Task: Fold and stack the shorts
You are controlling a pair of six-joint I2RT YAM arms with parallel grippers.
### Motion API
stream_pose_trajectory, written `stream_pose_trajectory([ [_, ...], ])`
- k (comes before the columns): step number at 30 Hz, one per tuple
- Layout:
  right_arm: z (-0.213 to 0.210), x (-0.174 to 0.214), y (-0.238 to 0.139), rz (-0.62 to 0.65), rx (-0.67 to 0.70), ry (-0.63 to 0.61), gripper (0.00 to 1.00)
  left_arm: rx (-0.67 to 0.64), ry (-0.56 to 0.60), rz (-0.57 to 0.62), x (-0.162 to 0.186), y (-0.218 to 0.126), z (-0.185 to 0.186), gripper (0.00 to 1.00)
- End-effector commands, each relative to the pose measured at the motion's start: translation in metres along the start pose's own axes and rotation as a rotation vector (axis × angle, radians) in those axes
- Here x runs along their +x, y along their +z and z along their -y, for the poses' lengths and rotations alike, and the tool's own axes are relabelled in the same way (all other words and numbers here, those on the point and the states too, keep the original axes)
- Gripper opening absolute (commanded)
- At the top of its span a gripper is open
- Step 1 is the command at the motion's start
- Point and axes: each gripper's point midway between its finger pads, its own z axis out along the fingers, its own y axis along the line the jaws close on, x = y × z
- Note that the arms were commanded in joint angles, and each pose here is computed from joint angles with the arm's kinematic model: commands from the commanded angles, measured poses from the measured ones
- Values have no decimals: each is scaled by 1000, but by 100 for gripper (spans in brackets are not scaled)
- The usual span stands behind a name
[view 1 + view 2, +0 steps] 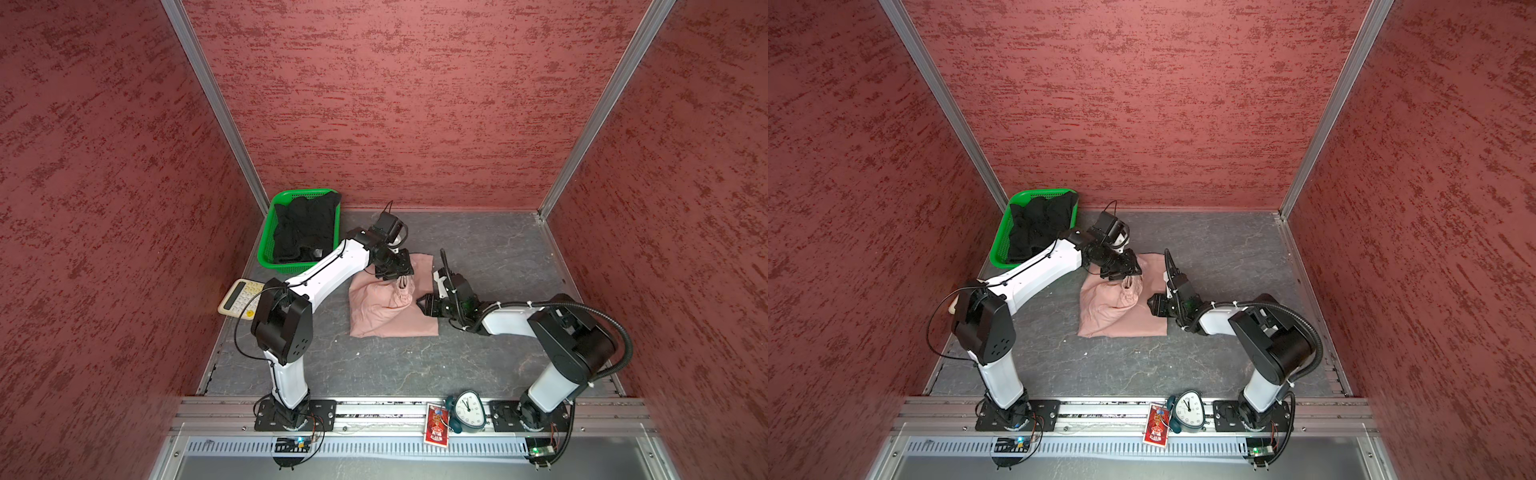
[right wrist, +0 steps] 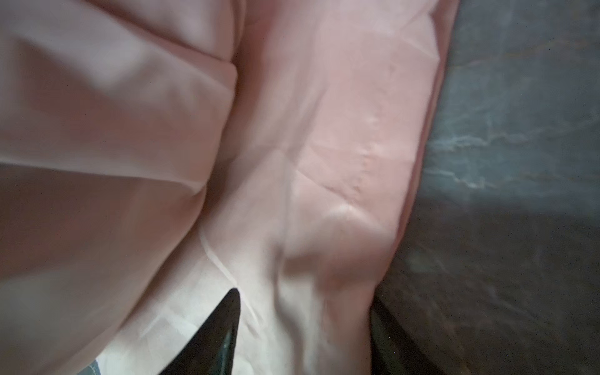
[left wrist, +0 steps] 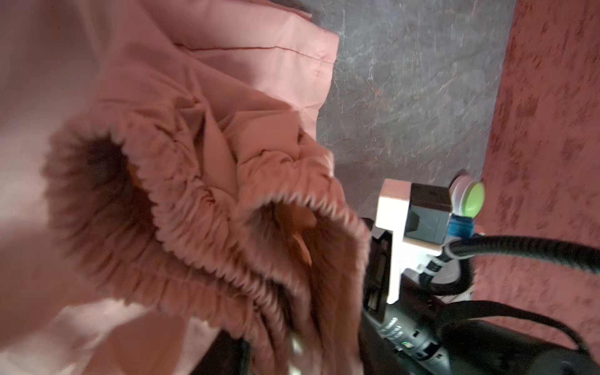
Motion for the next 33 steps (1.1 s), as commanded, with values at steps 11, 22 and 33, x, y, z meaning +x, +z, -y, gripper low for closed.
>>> stream_pose_trajectory([
  [11, 2, -17, -135, 109, 63, -16, 73, 32, 139, 261, -53, -77, 39, 99],
  [22, -40, -23, -68, -58, -101, 49, 77, -24, 29, 348, 1, -114, -72, 99],
  [33, -57, -21, -26, -94, -84, 17, 83, -40, -95, 309, 38, -92, -134, 99],
])
